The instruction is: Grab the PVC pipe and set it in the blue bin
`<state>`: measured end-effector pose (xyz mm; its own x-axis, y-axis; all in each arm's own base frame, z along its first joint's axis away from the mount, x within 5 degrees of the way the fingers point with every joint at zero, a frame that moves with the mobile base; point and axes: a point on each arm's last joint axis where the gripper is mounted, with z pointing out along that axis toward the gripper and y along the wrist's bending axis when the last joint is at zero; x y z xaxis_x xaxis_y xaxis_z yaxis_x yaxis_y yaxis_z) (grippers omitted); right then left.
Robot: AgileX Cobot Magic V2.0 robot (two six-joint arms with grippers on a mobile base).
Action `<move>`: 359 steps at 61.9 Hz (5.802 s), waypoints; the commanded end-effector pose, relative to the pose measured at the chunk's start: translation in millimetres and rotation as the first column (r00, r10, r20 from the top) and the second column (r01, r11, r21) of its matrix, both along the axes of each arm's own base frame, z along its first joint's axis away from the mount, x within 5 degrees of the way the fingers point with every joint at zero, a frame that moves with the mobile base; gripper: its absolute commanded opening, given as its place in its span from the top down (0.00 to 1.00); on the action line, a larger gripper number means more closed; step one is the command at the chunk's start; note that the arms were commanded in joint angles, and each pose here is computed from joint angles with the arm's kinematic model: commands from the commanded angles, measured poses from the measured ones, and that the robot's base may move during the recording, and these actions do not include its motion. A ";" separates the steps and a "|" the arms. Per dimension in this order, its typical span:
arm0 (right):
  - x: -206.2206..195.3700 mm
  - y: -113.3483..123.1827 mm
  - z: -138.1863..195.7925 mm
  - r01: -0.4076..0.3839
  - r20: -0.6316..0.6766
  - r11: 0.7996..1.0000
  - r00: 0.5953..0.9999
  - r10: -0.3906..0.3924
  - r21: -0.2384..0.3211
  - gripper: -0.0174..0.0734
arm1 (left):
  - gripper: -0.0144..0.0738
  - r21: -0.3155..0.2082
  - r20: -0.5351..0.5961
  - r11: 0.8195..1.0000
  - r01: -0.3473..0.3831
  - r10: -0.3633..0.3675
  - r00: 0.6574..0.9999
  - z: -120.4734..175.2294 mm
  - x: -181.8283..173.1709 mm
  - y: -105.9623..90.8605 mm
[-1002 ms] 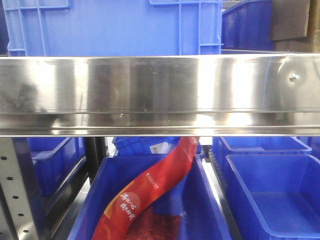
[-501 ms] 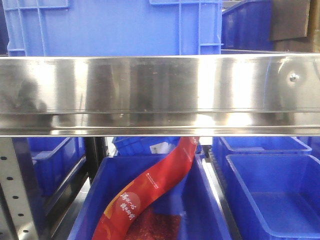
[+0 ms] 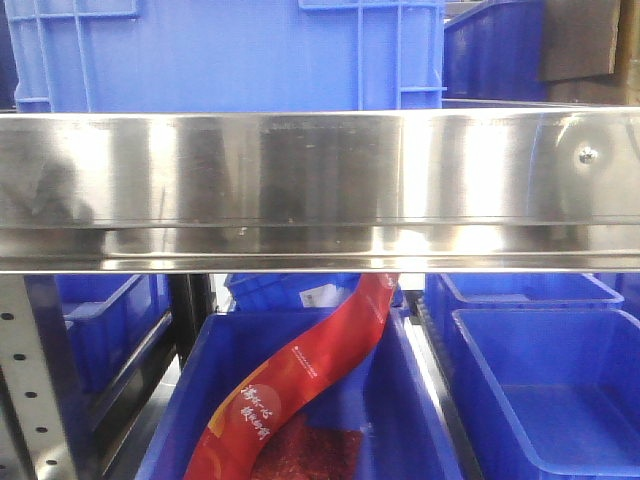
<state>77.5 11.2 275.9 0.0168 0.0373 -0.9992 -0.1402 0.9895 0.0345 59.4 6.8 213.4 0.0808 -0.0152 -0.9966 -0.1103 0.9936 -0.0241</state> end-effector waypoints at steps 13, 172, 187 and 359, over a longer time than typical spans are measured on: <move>-0.7 -1.1 2.2 0.012 0.025 1.000 1.000 -0.012 0.006 0.98 | 0.96 -0.006 0.017 1.000 -0.002 0.002 1.000 1.6 -0.7 0.1; -37.0 -10.0 -4.6 0.182 0.135 0.983 0.974 -0.181 0.009 0.99 | 0.96 -0.006 0.017 1.000 -0.002 0.002 1.000 1.6 -0.7 0.1; -33.9 -15.3 -10.3 0.231 0.214 0.972 0.949 -0.233 0.033 0.99 | 0.96 -0.006 0.017 1.000 -0.002 0.002 1.000 1.6 -0.7 0.1; -23.6 -15.6 -50.1 0.236 0.219 0.968 0.952 -0.213 -0.084 0.99 | 0.96 -0.006 0.017 1.000 -0.002 0.002 1.000 1.6 -0.7 0.1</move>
<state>54.4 -4.4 225.1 0.2033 -0.1048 -0.9735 0.0941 0.9917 -0.0871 59.4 6.7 212.9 0.0753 -0.0158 -0.9970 -0.1100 0.9936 -0.0241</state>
